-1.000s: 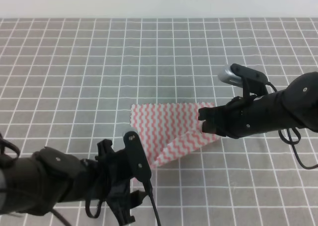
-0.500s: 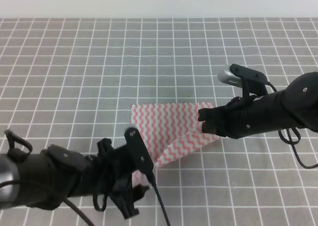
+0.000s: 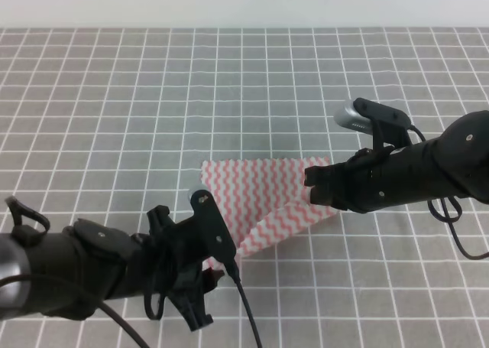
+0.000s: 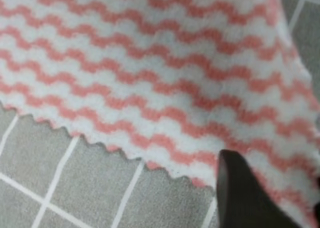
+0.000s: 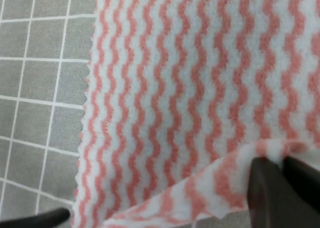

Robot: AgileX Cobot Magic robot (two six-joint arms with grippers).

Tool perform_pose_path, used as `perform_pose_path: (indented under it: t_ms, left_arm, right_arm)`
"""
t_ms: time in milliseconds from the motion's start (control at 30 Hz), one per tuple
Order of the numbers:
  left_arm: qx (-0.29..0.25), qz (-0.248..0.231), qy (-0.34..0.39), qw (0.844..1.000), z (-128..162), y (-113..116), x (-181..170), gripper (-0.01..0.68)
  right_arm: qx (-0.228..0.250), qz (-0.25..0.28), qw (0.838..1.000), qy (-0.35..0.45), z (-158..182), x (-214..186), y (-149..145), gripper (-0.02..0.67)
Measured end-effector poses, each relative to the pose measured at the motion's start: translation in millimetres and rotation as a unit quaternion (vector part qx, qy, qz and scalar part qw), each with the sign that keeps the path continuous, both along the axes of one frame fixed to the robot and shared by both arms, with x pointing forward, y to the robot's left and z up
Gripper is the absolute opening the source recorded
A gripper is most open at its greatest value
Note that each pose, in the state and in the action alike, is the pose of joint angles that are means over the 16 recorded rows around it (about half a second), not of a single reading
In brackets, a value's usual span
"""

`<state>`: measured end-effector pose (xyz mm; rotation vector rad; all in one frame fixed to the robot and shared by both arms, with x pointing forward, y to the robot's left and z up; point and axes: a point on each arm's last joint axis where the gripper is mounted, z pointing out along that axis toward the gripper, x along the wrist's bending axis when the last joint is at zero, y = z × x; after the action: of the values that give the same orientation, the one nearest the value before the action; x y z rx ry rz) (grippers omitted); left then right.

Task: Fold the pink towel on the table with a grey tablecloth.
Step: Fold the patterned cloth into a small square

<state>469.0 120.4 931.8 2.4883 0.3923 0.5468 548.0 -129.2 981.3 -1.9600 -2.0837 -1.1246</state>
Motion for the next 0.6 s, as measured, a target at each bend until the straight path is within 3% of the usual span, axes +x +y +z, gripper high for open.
perform_pose_path:
  t_ms: [300,600]
  left_arm:
    - [0.006,-0.025,-0.007,1.0,0.0,-1.2,-1.1,0.1]
    - [-0.007,0.01,-0.006,1.0,3.4,-1.9,3.9,0.018]
  right_arm:
    - [-0.001,0.0,1.0,0.001,-1.1,0.3,0.2,-0.014]
    - [-0.001,0.0,1.0,-0.001,-0.3,0.3,-0.1,-0.014]
